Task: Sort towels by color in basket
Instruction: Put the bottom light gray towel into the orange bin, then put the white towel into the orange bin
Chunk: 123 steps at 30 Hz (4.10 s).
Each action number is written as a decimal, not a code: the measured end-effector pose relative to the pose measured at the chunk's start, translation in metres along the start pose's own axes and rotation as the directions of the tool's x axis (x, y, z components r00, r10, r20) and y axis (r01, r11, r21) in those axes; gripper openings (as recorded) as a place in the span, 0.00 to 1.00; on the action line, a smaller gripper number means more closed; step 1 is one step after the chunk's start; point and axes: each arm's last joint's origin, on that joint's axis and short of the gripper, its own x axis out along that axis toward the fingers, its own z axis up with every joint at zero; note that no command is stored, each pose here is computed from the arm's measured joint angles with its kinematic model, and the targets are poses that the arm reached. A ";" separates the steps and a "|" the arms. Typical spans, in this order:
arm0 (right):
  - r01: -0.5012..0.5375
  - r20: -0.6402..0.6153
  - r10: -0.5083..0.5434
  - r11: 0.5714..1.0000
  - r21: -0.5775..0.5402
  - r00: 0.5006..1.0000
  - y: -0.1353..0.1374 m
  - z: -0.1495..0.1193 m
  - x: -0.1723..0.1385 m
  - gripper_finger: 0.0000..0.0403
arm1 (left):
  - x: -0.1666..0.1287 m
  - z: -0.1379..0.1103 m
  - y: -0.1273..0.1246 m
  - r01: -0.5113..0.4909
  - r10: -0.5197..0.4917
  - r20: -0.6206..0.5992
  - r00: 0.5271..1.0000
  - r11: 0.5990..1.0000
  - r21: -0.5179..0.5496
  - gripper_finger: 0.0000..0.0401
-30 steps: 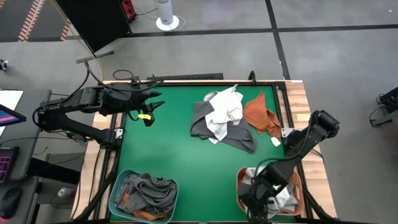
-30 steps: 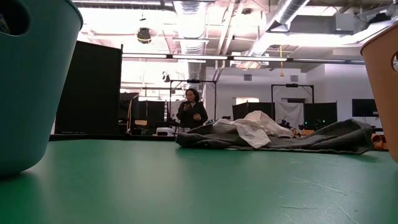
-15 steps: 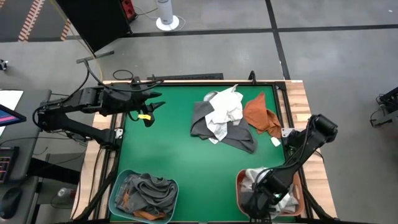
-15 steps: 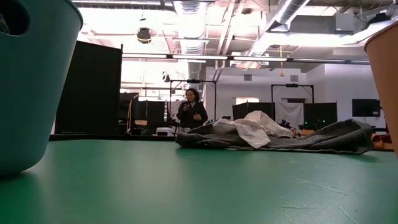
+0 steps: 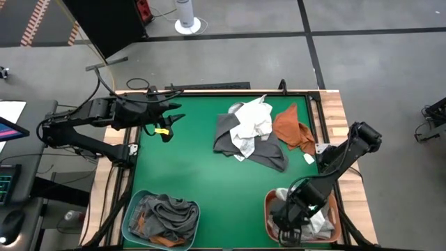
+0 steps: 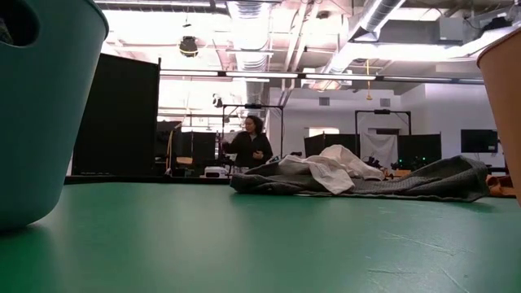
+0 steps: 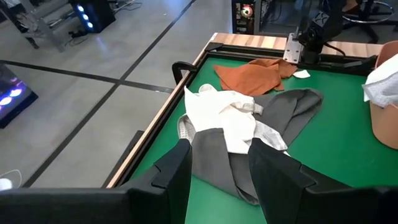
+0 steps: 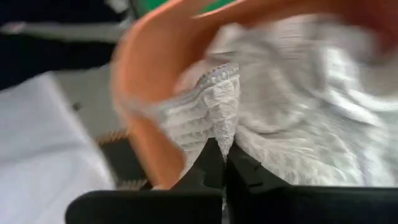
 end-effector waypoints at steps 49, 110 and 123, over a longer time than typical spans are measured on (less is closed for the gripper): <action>0.189 0.110 -0.247 0.906 0.378 0.963 -0.094 0.018 -0.066 0.61 | 0.000 0.000 -0.001 0.030 -0.030 -0.002 1.000 0.997 -0.071 0.38; -0.180 0.112 0.148 0.906 0.382 0.983 -0.094 0.020 -0.042 0.55 | -0.001 -0.005 -0.001 0.055 -0.057 -0.045 0.997 0.997 -0.058 0.38; -0.100 0.378 -0.085 0.891 0.443 0.922 -0.138 0.027 -0.081 0.58 | -0.001 -0.008 -0.002 0.070 -0.080 -0.084 0.993 0.991 -0.116 0.38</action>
